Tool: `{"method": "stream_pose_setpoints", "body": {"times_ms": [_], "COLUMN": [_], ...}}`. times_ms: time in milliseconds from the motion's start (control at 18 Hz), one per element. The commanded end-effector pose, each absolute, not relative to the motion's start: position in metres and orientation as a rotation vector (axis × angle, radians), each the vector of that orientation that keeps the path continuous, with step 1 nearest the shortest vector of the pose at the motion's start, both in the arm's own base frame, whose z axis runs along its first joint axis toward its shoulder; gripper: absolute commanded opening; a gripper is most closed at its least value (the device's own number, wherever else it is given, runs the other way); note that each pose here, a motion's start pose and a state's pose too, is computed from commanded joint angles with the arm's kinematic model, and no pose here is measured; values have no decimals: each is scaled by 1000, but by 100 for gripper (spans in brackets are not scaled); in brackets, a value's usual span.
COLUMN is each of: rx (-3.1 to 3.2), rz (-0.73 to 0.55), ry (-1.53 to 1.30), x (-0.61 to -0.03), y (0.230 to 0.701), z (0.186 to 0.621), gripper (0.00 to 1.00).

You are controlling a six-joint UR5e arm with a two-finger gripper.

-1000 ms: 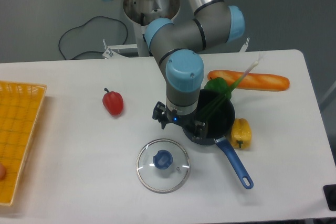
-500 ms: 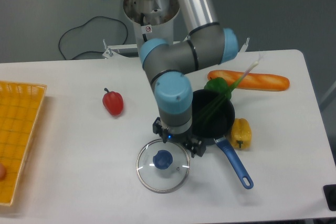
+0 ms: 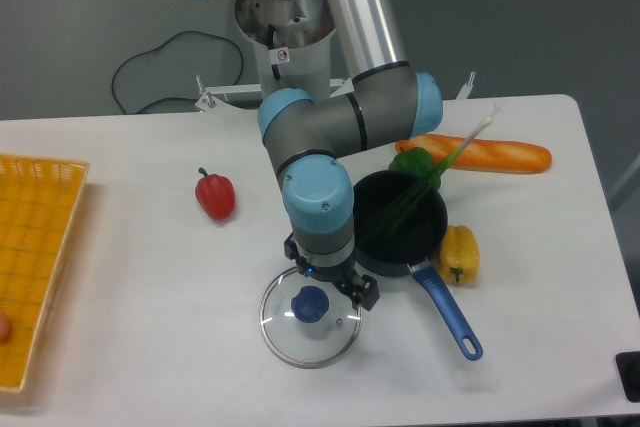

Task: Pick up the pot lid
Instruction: 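Lower the open gripper over the blue knob of the glass lid, then close the gripper around the blue knob of the glass lid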

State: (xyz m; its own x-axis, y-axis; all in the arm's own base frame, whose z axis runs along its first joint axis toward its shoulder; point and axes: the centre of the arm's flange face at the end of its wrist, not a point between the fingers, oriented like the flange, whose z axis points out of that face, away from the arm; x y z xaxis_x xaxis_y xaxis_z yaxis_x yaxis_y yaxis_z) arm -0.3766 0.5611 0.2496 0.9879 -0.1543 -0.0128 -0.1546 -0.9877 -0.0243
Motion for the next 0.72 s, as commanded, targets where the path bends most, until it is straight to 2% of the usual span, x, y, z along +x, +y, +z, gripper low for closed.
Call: {"method": "stream_pose_setpoints", "body": {"times_ms": [722], "rx": [-3098], "rz": [-41], "ry": [136], "x": [-375], "y": [566], "z": [232], "gripper": [100]}}
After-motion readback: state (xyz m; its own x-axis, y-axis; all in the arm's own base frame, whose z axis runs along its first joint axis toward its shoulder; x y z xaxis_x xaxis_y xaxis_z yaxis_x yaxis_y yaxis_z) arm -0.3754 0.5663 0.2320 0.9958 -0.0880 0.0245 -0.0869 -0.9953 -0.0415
